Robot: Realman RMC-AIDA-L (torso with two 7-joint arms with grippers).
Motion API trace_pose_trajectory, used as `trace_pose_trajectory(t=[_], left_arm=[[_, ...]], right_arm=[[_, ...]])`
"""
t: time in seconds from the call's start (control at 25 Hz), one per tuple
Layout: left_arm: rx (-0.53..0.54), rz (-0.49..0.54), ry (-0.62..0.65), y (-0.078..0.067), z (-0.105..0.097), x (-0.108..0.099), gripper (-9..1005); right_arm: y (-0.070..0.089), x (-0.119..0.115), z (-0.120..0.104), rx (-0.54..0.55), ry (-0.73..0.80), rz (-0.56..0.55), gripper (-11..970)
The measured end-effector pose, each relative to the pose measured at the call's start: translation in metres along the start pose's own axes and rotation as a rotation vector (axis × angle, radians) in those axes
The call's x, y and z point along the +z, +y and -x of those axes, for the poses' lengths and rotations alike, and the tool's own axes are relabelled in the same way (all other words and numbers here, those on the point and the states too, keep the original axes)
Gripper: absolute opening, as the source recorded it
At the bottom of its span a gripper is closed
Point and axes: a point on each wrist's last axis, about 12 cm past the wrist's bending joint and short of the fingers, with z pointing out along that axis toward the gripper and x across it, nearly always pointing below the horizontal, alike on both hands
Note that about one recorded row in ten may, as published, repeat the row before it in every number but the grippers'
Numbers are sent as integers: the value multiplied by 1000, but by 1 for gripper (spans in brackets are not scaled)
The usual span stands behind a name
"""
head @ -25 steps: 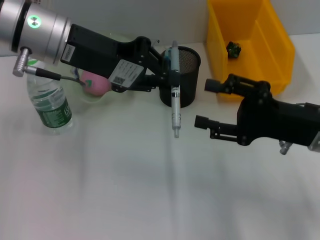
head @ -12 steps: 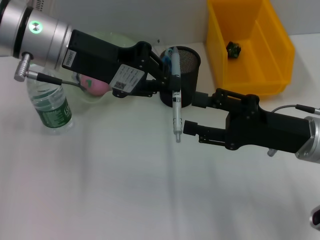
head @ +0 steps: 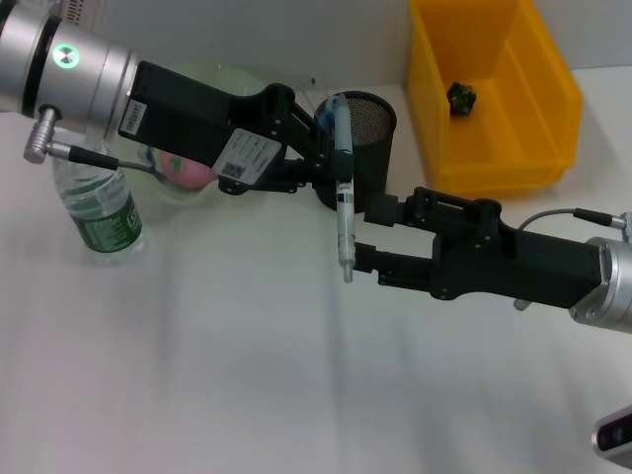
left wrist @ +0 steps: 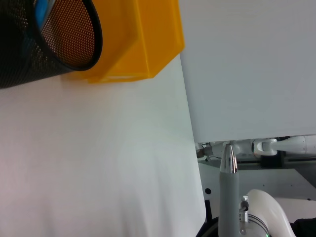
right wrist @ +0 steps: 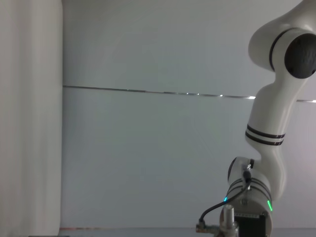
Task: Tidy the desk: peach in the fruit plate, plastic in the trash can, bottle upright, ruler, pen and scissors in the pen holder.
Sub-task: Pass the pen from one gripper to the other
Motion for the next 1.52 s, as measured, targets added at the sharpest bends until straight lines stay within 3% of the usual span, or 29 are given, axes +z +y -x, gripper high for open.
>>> trace_pose_trajectory(t=[0.84, 1.08, 1.52], left_arm=[[-20, -8, 11, 4, -2, 4, 229], [-20, -10, 13, 3, -2, 6, 234], [-22, -12, 20, 3, -3, 7, 244]], right_arm=[[0, 7, 0, -37, -32, -1, 679], [1, 9, 1, -37, -45, 5, 441], [1, 9, 1, -50, -45, 6, 335]])
